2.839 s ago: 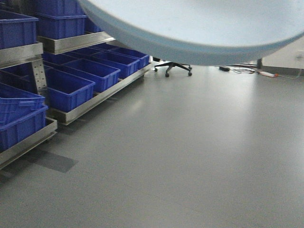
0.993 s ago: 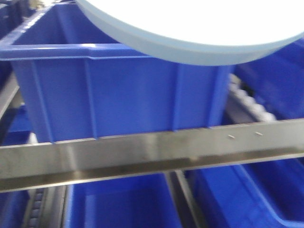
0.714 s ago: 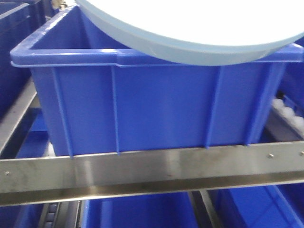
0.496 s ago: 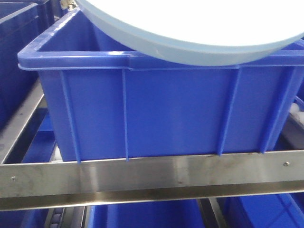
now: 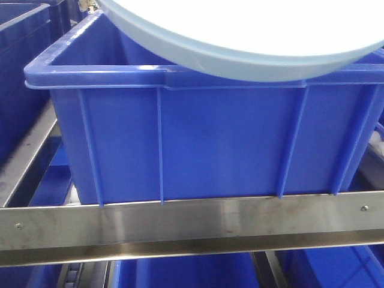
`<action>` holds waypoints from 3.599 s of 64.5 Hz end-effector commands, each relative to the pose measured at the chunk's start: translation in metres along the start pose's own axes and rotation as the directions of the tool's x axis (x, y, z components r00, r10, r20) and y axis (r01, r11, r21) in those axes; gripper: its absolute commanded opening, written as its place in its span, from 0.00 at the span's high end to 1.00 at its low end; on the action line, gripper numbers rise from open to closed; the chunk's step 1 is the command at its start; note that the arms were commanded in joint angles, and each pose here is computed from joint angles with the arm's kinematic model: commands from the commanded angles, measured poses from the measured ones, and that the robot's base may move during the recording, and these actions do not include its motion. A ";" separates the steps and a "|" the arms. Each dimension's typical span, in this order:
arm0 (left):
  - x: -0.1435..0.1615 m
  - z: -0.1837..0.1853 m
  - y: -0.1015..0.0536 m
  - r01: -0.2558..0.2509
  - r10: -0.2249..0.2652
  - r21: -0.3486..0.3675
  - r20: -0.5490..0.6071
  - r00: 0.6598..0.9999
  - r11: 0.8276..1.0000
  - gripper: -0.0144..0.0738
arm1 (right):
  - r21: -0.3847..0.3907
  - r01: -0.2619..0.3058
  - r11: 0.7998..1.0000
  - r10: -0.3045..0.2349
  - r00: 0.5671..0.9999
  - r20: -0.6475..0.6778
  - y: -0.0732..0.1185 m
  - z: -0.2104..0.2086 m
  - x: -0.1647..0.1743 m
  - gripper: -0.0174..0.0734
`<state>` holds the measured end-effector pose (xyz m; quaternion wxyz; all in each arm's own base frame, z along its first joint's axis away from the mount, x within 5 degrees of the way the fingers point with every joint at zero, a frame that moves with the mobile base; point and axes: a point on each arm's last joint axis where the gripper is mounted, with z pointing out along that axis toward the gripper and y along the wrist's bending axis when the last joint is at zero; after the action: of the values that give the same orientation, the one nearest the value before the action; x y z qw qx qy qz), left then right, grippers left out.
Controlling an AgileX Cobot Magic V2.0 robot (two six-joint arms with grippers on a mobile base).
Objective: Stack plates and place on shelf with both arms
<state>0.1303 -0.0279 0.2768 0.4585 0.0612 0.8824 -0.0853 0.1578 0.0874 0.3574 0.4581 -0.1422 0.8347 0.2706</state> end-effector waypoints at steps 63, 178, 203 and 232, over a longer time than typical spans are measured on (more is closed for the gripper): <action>-0.015 -0.004 -0.001 0.018 -0.018 0.002 0.098 0.995 1.000 0.74 | -0.041 -0.042 0.998 0.048 0.987 0.154 0.013 0.002 -0.071 0.75; -0.015 -0.004 -0.001 0.018 -0.018 0.002 0.097 0.995 1.000 0.74 | 0.137 0.102 0.985 -0.102 0.995 -0.006 -0.044 0.084 -0.141 0.64; -0.015 -0.004 -0.001 0.018 -0.018 0.002 0.097 0.995 1.000 0.74 | 0.247 0.102 0.963 -0.156 0.965 0.208 -0.030 -0.001 -0.057 0.75; -0.015 -0.004 -0.001 0.018 -0.018 0.002 0.097 0.995 1.000 0.74 | 0.334 0.065 0.940 -0.196 0.906 0.376 -0.039 -0.044 0.065 0.75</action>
<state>0.1303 -0.0279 0.2768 0.4587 0.0612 0.8824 -0.0853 0.1164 0.0365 0.2993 0.5997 -0.0833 0.7839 0.1376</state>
